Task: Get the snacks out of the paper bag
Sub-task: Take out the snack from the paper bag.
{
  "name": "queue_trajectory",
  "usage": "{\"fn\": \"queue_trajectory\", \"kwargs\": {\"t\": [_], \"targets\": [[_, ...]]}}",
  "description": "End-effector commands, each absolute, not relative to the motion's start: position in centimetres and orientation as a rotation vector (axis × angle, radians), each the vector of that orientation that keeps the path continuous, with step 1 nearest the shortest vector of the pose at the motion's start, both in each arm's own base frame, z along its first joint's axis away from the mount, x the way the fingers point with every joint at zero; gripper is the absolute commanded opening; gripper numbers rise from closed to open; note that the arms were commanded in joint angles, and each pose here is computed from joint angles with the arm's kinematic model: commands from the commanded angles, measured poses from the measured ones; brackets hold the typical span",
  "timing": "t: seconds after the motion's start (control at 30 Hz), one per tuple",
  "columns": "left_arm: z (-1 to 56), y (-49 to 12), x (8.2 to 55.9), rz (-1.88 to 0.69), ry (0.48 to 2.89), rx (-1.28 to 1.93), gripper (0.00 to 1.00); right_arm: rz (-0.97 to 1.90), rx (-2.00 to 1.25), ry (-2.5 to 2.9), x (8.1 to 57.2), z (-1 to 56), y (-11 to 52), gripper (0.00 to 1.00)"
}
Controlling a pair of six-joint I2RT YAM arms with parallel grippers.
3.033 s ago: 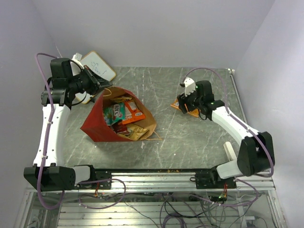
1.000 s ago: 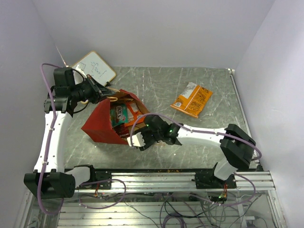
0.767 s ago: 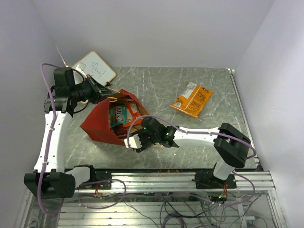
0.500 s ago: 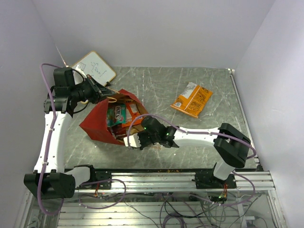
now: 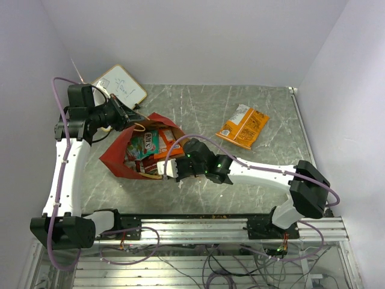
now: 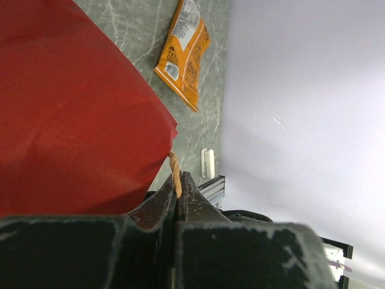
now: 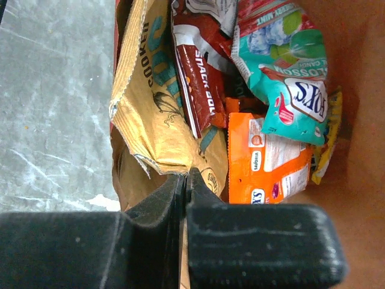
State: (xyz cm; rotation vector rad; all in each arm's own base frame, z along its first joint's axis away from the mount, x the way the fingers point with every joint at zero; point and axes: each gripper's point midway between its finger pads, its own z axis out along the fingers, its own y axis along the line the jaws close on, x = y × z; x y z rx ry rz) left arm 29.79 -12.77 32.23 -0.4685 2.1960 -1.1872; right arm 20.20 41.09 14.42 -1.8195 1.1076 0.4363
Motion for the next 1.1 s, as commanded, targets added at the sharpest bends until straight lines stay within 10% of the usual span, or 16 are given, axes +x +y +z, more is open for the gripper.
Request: {"fn": "queue_trajectory", "kwargs": {"t": [0.0,0.33,0.7,1.07], "targets": [[33.4,-12.5,29.6,-1.184,2.156,-0.452,0.07,0.425,-1.755,1.094,20.6,16.7,41.2,0.00],[34.2,-12.3,29.6,-1.162,2.155,-0.441,0.07,0.421,-1.853,1.086,18.8,13.9,38.6,0.00],[34.2,-12.5,29.9,-1.196,2.134,-0.462,0.07,0.372,-1.966,0.992,18.1,11.4,37.3,0.32],[34.3,-12.4,30.3,-1.194,2.130,-0.472,0.07,0.378,-1.986,0.941,18.7,10.6,39.3,0.41]]}}
